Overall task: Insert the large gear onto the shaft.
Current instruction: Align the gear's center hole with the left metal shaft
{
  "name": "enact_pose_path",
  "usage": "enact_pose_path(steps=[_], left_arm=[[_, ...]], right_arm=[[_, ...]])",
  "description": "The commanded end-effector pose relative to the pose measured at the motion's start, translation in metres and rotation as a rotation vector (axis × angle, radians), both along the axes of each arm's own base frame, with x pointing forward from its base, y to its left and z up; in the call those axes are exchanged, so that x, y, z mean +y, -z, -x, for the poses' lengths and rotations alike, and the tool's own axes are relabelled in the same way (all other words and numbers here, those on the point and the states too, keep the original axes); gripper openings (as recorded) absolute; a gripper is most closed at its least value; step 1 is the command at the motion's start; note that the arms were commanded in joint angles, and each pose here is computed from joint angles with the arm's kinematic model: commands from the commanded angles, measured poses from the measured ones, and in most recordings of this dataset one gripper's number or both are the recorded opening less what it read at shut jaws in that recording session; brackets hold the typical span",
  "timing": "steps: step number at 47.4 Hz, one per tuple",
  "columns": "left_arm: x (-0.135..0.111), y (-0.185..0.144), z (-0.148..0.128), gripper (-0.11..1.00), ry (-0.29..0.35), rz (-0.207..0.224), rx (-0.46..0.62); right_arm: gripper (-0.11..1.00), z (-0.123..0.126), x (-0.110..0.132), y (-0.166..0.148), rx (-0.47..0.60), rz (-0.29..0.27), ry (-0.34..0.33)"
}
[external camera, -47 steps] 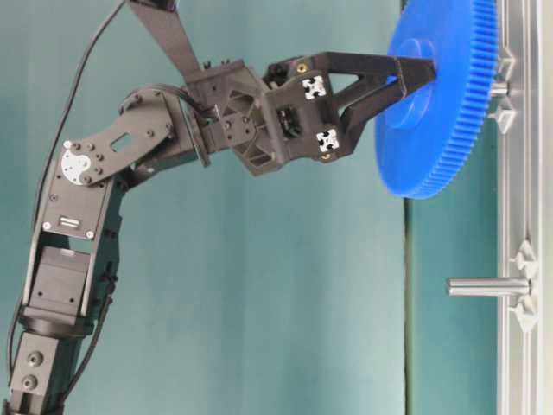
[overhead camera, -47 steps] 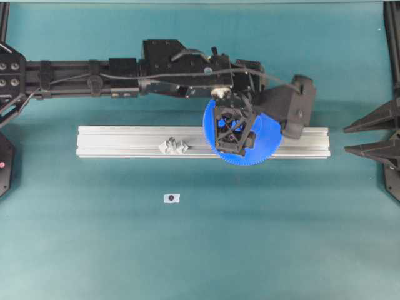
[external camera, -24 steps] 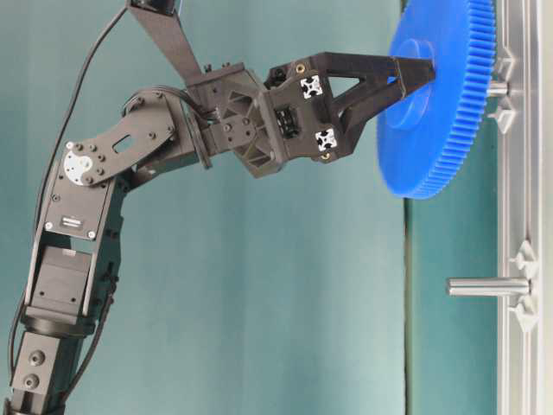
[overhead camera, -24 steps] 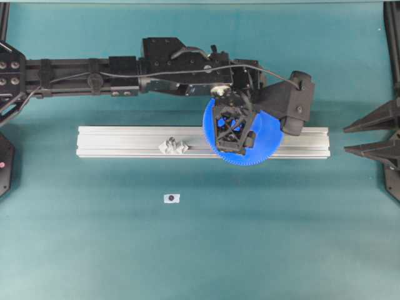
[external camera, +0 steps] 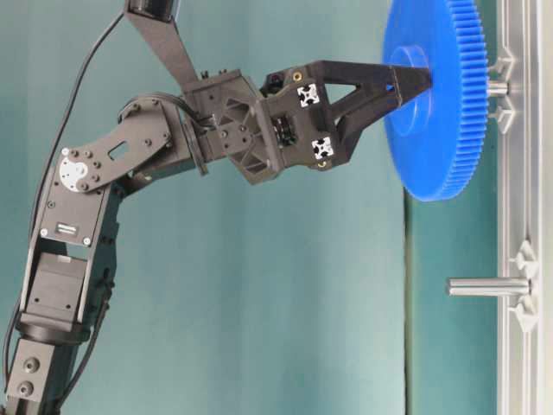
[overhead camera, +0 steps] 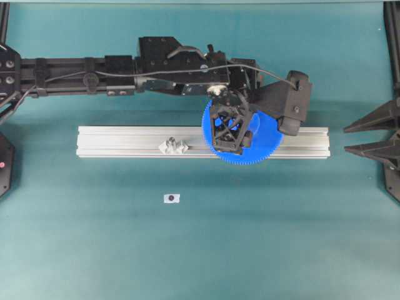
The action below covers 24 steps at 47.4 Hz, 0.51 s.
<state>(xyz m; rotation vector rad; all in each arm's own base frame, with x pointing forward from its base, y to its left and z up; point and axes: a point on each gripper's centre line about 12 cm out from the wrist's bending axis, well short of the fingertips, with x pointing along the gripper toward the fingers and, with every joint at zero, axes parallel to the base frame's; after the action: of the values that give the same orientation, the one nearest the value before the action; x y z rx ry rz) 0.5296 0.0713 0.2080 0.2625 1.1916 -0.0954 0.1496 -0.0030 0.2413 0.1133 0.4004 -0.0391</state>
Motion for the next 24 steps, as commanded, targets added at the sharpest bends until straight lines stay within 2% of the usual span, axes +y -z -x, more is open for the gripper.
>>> enact_pose_path(steps=[1,24], left_arm=[[-0.001,-0.037,0.002,0.83,0.001,-0.013,-0.085],[-0.005,-0.034,-0.013,0.88,0.012,-0.015,-0.103]], right_arm=[[0.5,-0.002,0.0,-0.006,-0.012,-0.005,0.005],[0.5,-0.002,0.0,-0.007,-0.015,-0.007,0.005]])
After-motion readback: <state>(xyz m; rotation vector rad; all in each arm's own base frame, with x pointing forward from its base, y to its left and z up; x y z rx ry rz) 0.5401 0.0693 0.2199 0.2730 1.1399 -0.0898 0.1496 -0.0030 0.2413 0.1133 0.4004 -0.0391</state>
